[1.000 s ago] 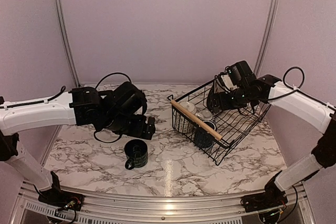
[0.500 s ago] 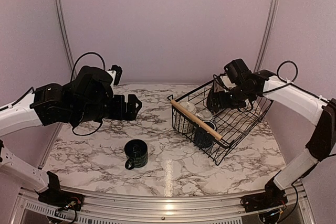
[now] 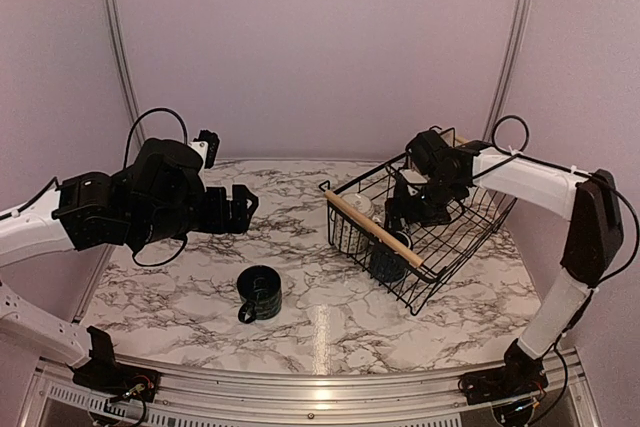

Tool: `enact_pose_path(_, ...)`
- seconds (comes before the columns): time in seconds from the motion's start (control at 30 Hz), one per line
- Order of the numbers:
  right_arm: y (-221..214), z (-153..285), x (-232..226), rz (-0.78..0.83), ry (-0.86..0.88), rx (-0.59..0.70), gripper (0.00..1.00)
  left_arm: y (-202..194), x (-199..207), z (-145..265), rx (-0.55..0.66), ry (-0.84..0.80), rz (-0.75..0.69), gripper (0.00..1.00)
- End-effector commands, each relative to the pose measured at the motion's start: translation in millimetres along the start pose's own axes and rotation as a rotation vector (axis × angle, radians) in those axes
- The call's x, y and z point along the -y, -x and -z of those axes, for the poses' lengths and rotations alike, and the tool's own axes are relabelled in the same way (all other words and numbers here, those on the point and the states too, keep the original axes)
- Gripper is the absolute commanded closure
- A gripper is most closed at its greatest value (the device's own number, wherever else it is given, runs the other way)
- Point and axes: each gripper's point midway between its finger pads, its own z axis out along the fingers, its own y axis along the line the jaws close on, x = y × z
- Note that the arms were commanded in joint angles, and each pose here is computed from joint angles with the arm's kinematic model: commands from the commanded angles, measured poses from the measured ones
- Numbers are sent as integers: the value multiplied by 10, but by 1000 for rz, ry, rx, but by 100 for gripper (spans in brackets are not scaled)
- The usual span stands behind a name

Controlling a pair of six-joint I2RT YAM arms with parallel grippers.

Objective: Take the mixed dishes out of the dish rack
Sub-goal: Grab the cup from the dish rack.

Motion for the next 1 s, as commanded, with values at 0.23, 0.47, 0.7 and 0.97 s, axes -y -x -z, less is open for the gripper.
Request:
enact_pose_path(0.23, -70, -261, -294, 55, 20, -66, 2, 10, -64, -21, 16, 8, 20, 1)
enact_pose_path(0.47, -91, -133, -25, 39, -89, -48, 2, -63, -36, -111, -11, 1, 11, 1)
enact_pose_path(0.7, -179, -39, 159, 24, -144, -45, 3, -96, 11, -150, -29, -15, 9, 1)
enact_pose_path(0.97, -182, 61, 125, -9, -118, -6, 5, -168, 49, -197, -51, -30, 26, 1)
